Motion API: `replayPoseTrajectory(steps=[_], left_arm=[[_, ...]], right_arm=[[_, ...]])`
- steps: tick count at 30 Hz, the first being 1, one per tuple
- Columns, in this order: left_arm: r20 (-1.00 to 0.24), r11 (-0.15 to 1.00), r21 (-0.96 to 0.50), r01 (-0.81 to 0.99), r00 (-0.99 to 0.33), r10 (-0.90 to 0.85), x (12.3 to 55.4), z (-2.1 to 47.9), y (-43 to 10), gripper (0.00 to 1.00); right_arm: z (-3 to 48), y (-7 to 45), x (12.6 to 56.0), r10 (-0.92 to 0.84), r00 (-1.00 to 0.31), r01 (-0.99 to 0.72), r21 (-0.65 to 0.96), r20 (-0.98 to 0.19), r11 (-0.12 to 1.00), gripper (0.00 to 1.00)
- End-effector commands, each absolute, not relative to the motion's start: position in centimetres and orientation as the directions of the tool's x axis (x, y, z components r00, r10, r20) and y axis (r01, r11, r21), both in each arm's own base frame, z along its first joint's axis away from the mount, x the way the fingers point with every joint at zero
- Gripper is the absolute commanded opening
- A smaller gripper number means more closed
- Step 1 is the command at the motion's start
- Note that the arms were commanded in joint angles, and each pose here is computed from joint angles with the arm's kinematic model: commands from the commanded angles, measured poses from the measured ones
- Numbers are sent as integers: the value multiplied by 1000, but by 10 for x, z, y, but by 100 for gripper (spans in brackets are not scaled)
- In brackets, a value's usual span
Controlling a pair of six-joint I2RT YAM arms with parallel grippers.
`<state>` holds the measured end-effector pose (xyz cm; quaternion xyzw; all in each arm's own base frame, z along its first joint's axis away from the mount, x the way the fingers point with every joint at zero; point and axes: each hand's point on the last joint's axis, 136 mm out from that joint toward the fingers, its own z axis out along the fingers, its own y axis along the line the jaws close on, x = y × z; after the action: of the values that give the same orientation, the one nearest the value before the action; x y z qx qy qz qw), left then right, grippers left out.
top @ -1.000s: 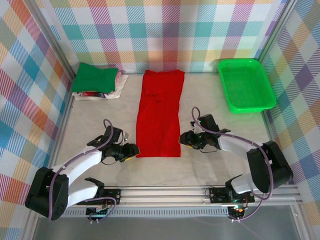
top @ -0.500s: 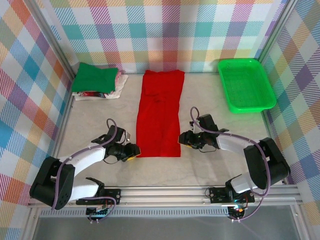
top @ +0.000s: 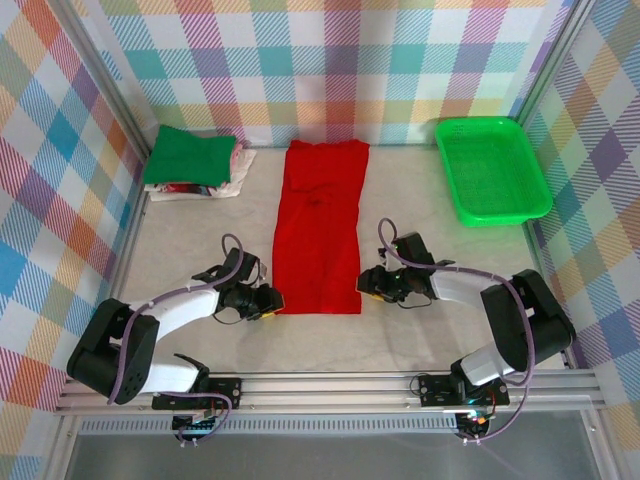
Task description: Fold and stack the t-shirts
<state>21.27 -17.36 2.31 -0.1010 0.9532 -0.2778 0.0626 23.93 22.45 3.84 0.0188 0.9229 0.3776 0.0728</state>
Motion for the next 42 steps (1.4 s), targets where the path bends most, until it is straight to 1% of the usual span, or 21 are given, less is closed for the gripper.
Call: replayPoseTrajectory(steps=[1,2,5,8,14,16,22,27,28,31,33,37,42], left_arm=[[-91,836,-531,-135,-972,-215,218,28,-175,25],[-73,848,-510,-147,-974,-212,213,25,-171,23],[-81,858,-492,-149,-973,-215,211,23,-167,15],[-87,858,-491,-150,-972,-220,210,23,-165,12],[-91,856,-496,-149,-971,-222,207,21,-164,5],[-94,855,-498,-146,-971,-220,207,21,-164,0],[-103,854,-503,-134,-971,-213,206,23,-164,0],[-108,853,-505,-134,-970,-216,206,24,-163,0],[-108,854,-502,-135,-970,-216,205,23,-163,0],[-109,855,-500,-139,-969,-221,206,23,-162,0],[-115,864,-481,-147,-967,-229,206,22,-158,0],[-130,855,-500,-139,-964,-233,206,27,-159,0],[-128,854,-512,-93,-975,-183,197,34,-165,0]], right_arm=[[42,231,229,56,-992,-45,731,-113,681,46],[43,233,226,54,-994,-37,738,-99,673,46],[43,237,217,53,-997,-12,757,-61,654,46],[40,240,210,47,-998,7,759,-31,651,46],[35,251,204,38,-999,16,764,-11,645,46],[35,253,206,43,-999,19,767,-11,641,45],[24,252,205,63,-998,48,735,8,677,40],[24,246,205,74,-997,49,700,-5,713,39],[24,245,204,69,-998,47,691,-5,721,38],[21,243,203,66,-998,51,666,2,744,28],[19,239,201,74,-997,61,645,7,762,15],[23,236,200,64,-998,43,638,-9,769,0],[34,243,192,7,-1000,-3,675,-13,738,0]])
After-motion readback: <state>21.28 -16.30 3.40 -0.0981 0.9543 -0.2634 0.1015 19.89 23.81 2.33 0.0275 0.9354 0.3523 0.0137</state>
